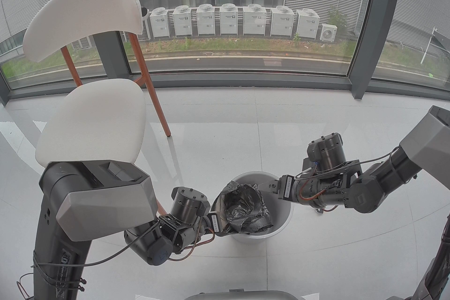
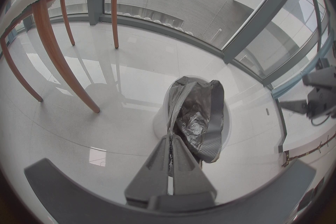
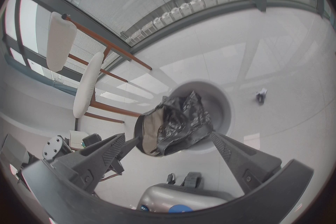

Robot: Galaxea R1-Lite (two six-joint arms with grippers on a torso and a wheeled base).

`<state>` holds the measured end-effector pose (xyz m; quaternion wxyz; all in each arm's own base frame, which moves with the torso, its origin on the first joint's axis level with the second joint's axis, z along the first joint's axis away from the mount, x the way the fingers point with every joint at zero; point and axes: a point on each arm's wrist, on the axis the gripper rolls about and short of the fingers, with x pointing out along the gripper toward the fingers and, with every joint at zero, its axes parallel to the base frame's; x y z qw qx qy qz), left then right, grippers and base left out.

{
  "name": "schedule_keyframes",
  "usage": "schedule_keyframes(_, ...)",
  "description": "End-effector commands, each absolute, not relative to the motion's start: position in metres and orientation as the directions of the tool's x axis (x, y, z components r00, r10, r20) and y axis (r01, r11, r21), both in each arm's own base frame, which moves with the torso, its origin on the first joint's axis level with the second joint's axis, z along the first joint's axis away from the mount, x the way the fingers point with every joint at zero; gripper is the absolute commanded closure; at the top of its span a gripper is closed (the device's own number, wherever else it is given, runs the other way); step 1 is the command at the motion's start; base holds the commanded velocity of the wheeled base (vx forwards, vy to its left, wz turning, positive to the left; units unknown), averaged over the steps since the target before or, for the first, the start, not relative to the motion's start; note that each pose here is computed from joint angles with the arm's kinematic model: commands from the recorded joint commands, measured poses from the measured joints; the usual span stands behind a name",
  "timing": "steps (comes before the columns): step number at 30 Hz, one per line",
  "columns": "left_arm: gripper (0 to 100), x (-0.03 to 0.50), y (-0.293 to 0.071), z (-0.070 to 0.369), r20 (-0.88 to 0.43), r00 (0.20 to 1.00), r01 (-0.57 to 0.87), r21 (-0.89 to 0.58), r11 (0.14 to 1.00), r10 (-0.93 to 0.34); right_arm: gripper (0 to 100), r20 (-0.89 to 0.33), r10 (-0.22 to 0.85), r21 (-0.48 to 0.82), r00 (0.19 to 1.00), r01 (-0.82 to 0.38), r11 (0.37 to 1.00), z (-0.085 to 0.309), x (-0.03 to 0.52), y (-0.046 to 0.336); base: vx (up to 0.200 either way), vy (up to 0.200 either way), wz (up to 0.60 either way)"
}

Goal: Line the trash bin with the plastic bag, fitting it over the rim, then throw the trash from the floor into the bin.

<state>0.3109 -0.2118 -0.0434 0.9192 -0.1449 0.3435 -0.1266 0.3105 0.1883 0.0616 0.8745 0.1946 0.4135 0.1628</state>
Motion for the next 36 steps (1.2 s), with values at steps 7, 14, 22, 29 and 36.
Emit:
schedule_keyframes(7, 100, 0.325, -0.218, -0.021, -0.522, 0.775, 0.125, -0.426, 0.896, -0.356, 0, -0.709, 0.488, 0.564, 0.509, -0.006, 0.826, 0.056, 0.326, 0.228, 0.0, 0.0, 0.0)
schedule_keyframes(14, 100, 0.319, -0.217, 0.021, -0.514, 0.772, 0.066, -0.522, 0.851, -0.375, 0, -0.707, 0.493, 0.573, 0.507, 0.001, 0.82, 0.056, 0.327, 0.233, 0.0, 0.0, 0.0)
schedule_keyframes(22, 100, 0.318, -0.219, 0.033, -0.536, 0.758, -0.012, -0.582, 0.813, -0.372, 0, -0.751, 0.453, 0.52, 0.481, 0.006, 0.854, 0.032, 0.318, 0.248, 0.0, 0.0, 0.0)
schedule_keyframes(29, 100, 0.317, -0.22, 0.035, -0.531, 0.758, 0.0, -0.581, 0.814, -0.379, 0, -0.763, 0.444, 0.51, 0.47, 0.015, 0.86, 0.02, 0.319, 0.249, 0.0, 0.0, 0.0)
schedule_keyframes(36, 100, 0.317, -0.22, 0.036, -0.529, 0.761, -0.002, -0.581, 0.814, -0.376, 0, -0.76, 0.445, 0.514, 0.474, 0.018, 0.858, 0.023, 0.319, 0.247, 0.0, 0.0, 0.0)
